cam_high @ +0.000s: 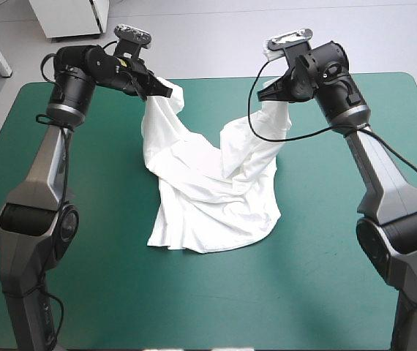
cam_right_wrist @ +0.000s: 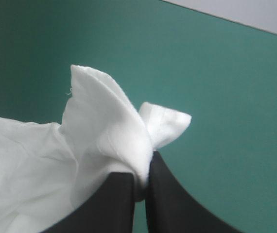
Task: Fold the cloth
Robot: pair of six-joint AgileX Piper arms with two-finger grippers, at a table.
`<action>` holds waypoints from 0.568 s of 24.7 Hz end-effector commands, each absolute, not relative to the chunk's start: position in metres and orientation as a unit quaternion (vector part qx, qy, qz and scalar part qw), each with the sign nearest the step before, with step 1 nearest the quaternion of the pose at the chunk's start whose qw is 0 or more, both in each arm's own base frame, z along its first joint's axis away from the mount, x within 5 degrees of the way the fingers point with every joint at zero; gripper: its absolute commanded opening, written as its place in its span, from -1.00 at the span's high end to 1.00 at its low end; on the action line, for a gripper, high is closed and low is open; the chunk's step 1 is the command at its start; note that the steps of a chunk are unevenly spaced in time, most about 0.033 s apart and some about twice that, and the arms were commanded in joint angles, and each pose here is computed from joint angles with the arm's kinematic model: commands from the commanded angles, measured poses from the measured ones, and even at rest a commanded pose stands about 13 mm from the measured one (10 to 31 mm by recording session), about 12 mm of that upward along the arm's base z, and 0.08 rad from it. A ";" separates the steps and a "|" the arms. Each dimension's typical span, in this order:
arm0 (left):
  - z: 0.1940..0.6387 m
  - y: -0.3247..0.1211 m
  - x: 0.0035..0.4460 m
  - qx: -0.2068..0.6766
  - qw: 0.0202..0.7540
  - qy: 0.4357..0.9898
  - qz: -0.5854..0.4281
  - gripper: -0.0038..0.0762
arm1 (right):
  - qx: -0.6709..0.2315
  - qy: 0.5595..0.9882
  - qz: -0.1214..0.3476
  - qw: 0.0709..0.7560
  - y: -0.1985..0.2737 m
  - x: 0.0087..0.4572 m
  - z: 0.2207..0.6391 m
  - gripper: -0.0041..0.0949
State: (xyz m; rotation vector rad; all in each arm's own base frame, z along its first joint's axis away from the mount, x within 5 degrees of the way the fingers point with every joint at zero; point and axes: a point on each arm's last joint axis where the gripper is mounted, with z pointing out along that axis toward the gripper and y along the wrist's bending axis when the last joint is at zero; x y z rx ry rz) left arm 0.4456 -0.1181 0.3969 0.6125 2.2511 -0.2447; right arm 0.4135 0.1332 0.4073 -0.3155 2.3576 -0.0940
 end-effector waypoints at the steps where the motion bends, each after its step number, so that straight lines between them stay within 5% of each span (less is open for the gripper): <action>1: 0.406 -0.117 0.455 0.216 0.444 0.865 -0.084 0.96 | -0.099 0.909 -0.012 0.405 0.107 0.432 0.409 0.95; 9: 0.323 -0.117 0.502 0.183 0.388 0.902 -0.045 0.96 | -0.044 0.935 0.000 0.351 0.053 0.485 0.339 0.95; 14: 0.311 -0.117 0.512 0.179 0.405 0.896 -0.037 0.96 | -0.033 0.937 0.026 0.347 0.036 0.497 0.321 0.93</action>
